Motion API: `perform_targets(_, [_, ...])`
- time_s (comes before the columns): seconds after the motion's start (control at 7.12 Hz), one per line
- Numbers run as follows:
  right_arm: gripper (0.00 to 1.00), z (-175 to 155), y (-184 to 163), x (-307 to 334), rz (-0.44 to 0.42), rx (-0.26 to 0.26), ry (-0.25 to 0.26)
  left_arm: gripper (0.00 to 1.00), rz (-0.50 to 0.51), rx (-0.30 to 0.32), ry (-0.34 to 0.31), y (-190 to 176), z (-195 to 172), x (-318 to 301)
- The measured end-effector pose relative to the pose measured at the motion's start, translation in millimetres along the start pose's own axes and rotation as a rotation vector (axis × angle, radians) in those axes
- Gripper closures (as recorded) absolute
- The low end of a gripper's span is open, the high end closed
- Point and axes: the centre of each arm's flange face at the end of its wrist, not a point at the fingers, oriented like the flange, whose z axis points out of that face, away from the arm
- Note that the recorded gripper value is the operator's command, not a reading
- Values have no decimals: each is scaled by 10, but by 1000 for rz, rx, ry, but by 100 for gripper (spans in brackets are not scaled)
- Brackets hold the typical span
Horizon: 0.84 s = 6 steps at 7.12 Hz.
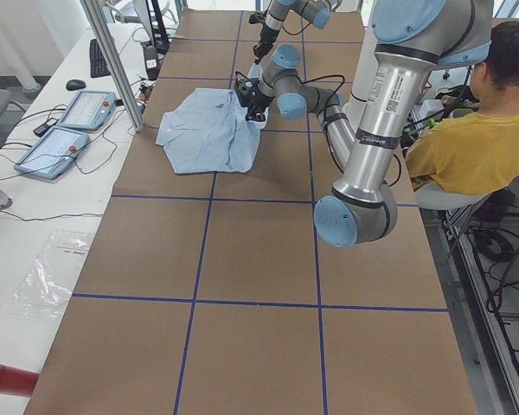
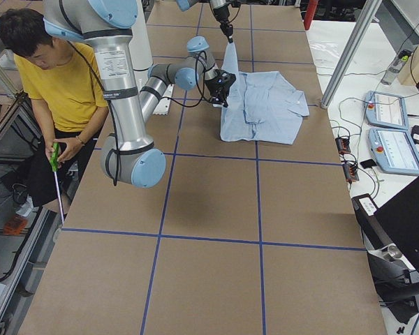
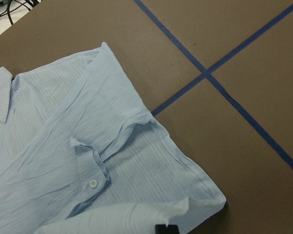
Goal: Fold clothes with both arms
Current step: 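Grasp both hem corners and fold them up toward the collar with both grippers, then lay the hem down near the collar and open both grippers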
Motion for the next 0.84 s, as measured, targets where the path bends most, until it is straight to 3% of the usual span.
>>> perform_targets(0.14, [100, 216, -216, -141, -27, 24, 27, 100, 12, 21, 4, -172, 273, 1])
perform_targets(0.42, [100, 920, -687, -486, -58, 74, 97, 100, 26, 52, 26, -529, 1156, 72])
perform_targets(0.7, [100, 1599, -1129, -679, -66, 103, 87, 100, 41, 102, 83, -971, 1877, -99])
perform_targets(0.84, [100, 1805, -1252, -852, -61, 105, 89, 100, 69, 137, 91, -1115, 2000, -157])
